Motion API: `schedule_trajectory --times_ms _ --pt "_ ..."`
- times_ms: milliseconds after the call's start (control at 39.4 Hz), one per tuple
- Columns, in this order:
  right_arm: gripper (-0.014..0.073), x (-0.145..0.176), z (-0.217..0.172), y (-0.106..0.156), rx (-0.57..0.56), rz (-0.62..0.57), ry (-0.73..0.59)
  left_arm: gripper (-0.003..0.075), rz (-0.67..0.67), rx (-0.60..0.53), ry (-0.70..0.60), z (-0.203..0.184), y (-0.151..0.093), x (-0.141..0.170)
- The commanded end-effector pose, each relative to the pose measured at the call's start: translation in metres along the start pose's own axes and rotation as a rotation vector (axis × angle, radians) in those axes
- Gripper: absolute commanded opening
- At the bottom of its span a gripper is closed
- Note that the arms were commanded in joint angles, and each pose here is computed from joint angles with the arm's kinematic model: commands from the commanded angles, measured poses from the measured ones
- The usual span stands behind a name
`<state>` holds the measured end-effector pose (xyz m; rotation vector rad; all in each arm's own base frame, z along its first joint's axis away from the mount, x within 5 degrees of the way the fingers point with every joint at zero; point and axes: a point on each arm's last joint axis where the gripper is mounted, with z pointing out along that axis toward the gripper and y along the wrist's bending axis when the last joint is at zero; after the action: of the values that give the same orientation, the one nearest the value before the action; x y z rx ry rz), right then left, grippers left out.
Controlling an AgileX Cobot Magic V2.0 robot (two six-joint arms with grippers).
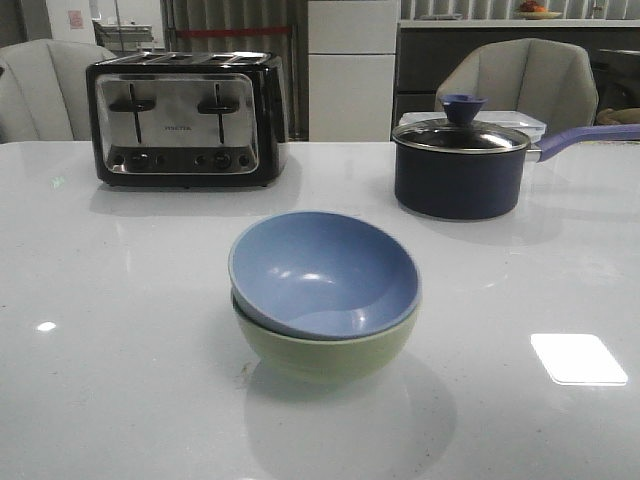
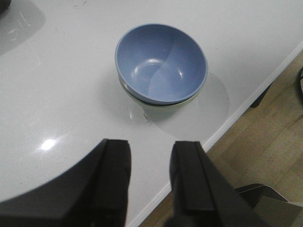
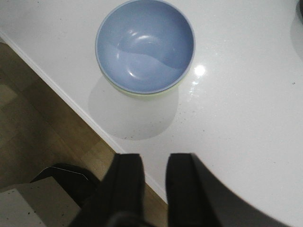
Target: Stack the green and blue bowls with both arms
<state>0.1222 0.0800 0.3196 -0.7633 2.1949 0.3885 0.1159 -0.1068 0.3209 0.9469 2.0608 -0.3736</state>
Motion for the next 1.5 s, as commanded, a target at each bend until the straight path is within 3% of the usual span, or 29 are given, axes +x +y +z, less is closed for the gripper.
schedule_trajectory --times_ms 0,152,837,989,1192,1293,1470 --pt "0.0123 -0.013 -0.008 -0.002 0.027 -0.001 -0.099 0.0189 0.005 -0.008 -0.109 -0.006 0.0 -0.015" --pt "0.0054 -0.013 -0.008 -0.002 0.027 -0.001 -0.099 0.009 0.005 -0.008 -0.109 -0.006 0.0 -0.015" --pt "0.0054 -0.012 -0.008 -0.002 0.025 -0.001 -0.093 0.0093 0.003 -0.008 -0.115 -0.007 0.0 -0.014" --pt "0.0054 -0.012 -0.008 -0.002 0.025 -0.001 -0.093 0.0093 -0.027 -0.138 -0.168 -0.024 0.017 -0.006" --pt "0.0054 -0.012 -0.008 -0.002 0.025 -0.001 -0.093 0.0093 -0.161 -0.437 -0.356 -0.053 0.041 0.027" --pt "0.0054 -0.012 -0.008 -0.002 0.025 -0.001 -0.093 0.0093 -0.193 -0.561 -0.461 -0.065 0.041 0.046" --pt "0.0054 -0.012 -0.008 -0.002 0.025 -0.001 -0.093 0.0093 -0.292 -0.655 -0.548 -0.065 0.028 0.088"
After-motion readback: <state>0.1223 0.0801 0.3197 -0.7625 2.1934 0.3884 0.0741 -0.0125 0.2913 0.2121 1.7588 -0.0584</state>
